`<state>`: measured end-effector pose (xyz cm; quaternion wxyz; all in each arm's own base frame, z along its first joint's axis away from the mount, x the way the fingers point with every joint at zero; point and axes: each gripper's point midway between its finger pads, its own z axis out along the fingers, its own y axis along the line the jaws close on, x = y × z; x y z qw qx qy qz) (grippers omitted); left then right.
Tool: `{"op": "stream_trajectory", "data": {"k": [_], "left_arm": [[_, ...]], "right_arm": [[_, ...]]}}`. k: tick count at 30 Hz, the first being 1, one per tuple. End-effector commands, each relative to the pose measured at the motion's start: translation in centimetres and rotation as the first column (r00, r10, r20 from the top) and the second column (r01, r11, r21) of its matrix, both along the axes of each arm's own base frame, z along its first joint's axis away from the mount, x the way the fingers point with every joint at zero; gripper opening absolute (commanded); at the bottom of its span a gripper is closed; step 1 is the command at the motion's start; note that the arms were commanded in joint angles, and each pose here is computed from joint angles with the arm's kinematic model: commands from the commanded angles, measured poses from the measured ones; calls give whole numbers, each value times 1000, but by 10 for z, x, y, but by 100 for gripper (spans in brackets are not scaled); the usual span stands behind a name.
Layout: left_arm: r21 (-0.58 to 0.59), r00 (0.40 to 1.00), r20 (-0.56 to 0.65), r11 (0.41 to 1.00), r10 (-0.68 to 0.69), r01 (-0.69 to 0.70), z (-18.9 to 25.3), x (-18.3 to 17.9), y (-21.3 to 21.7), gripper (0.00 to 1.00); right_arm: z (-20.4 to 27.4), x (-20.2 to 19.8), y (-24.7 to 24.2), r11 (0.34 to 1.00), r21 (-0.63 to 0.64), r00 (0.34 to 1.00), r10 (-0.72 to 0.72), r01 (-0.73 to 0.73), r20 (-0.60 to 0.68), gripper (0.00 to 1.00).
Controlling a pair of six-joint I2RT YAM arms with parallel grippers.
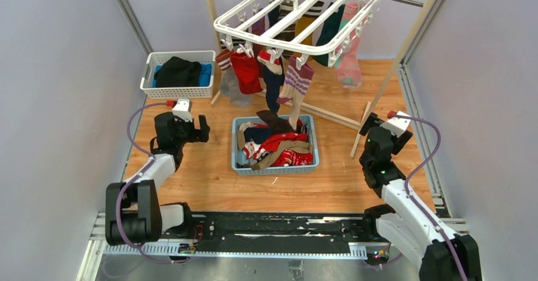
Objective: Clip the socks to the hanger
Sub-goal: Reset both arms
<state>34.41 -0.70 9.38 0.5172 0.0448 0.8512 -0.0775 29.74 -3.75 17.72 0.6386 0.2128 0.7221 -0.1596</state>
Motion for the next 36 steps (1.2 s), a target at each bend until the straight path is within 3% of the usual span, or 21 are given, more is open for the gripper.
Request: {"op": "stream_trajectory", "data": {"k": [1, 9, 14, 18, 21, 23, 25, 27, 36], "left_arm": [[48, 970, 240, 997, 46, -59, 22, 31, 15, 100], [-4, 916, 401, 1000, -4, 6, 24, 18, 0, 100], [-3, 903, 428, 999, 33, -35, 25, 10, 5, 100], [10, 902, 427, 997, 63, -74, 23, 9, 8, 100], [39, 883, 466, 995, 60, -89, 20, 5, 4, 100], [47, 899, 435, 996, 43, -70, 15, 8, 1, 100], [69, 926, 377, 996, 30, -61, 8, 13, 1, 100], [54, 905, 424, 996, 36, -65, 14, 13, -1, 100], [62, 914, 404, 996, 31, -61, 12, 14, -1, 100]], "right_arm": [[-18, -5, -34, 989, 1, 989, -145, 145, -13, 84], [-50, 9, -48, 995, -67, 996, -81, 78, -46, 83], [-71, 23, -36, 996, -85, 995, 22, -30, -99, 81], [-84, 29, -17, 980, -115, 984, 156, -165, -83, 78], [-97, 40, 11, 925, -177, 939, 315, -335, -136, 84], [-90, 42, 10, 920, -260, 955, 277, -294, -101, 87], [-95, 45, 4, 942, -223, 963, 220, -251, -153, 89], [-101, 47, 0, 950, -189, 958, 212, -248, -193, 89], [-100, 47, -1, 949, -198, 961, 213, -247, -177, 90]]}}
